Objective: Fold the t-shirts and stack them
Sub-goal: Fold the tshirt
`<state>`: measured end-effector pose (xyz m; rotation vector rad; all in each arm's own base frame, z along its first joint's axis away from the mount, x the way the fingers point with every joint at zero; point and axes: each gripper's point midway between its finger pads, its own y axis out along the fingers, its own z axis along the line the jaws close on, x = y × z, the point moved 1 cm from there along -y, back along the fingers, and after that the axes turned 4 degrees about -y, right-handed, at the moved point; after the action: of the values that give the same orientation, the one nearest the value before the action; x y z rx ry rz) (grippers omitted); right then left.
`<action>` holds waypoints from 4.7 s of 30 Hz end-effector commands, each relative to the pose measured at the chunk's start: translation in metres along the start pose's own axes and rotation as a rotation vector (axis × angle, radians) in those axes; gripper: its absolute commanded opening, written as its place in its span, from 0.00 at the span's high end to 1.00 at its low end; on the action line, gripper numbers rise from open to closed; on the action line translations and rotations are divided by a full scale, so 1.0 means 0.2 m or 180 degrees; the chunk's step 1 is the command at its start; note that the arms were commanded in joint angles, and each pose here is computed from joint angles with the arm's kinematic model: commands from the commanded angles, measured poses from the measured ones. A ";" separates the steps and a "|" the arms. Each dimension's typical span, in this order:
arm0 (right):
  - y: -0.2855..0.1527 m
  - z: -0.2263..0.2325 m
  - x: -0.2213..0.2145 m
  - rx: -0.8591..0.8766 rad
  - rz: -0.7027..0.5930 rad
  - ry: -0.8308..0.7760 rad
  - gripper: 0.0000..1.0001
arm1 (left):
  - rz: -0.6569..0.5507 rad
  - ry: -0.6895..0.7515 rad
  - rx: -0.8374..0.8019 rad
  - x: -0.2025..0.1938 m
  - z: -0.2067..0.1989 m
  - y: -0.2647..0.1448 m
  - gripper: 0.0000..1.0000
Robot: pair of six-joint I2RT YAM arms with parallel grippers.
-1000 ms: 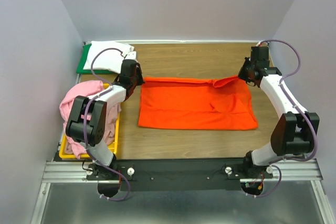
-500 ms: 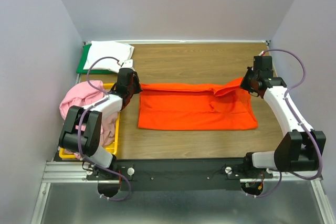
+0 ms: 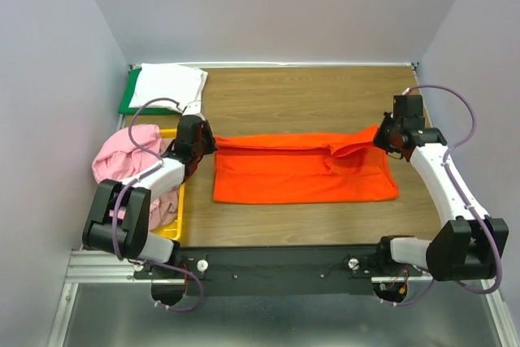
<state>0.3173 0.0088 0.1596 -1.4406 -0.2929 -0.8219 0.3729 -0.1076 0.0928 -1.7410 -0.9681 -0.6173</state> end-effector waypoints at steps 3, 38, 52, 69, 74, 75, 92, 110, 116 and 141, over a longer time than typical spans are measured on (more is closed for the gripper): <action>-0.04 -0.04 -0.09 -0.0079 0.0106 0.0009 0.99 | -0.0077 -0.0077 -0.0086 0.00 -0.01 -0.06 1.00; 0.22 0.03 0.00 -0.0044 0.0091 -0.0114 0.38 | 0.0087 0.0191 -0.1077 -0.03 -0.70 0.08 0.27; 0.54 -0.10 0.09 -0.0663 0.0144 -0.0041 0.41 | 0.0516 0.0252 -0.0944 -0.35 -0.61 0.24 0.27; 0.71 -0.23 0.01 -0.0802 0.0325 0.0018 0.52 | 0.0618 0.0249 -0.0826 -0.46 -0.52 0.22 0.27; 0.75 -0.25 -0.03 -0.0808 0.0421 0.0031 0.62 | 0.0639 0.0230 -0.0771 -0.49 -0.48 0.21 0.26; 0.76 -0.26 -0.04 -0.0835 0.0448 0.0034 0.65 | 0.0640 0.0229 -0.0754 -0.50 -0.47 0.21 0.26; 1.04 -0.23 0.12 -0.0817 0.0459 -0.0079 1.00 | 0.0740 0.0057 -0.0626 -0.60 -0.36 0.06 0.26; 1.25 0.10 0.59 -0.0115 0.0152 -0.0203 0.38 | 0.0585 -0.0298 -0.1213 -0.59 -0.53 -0.35 0.26; 0.99 0.16 0.78 0.0044 -0.0129 -0.0237 0.16 | 0.0408 -0.0038 -0.1271 -0.49 -0.58 -0.35 0.25; 0.89 0.13 -0.04 0.0318 0.0946 -0.0045 0.14 | 0.0971 0.0531 -0.1156 -0.85 -0.47 -0.14 0.25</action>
<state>0.4338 0.0184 0.0446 -1.3702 -0.1614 -0.5722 0.2876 -0.2465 0.0403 -2.0367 -0.6010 -0.8514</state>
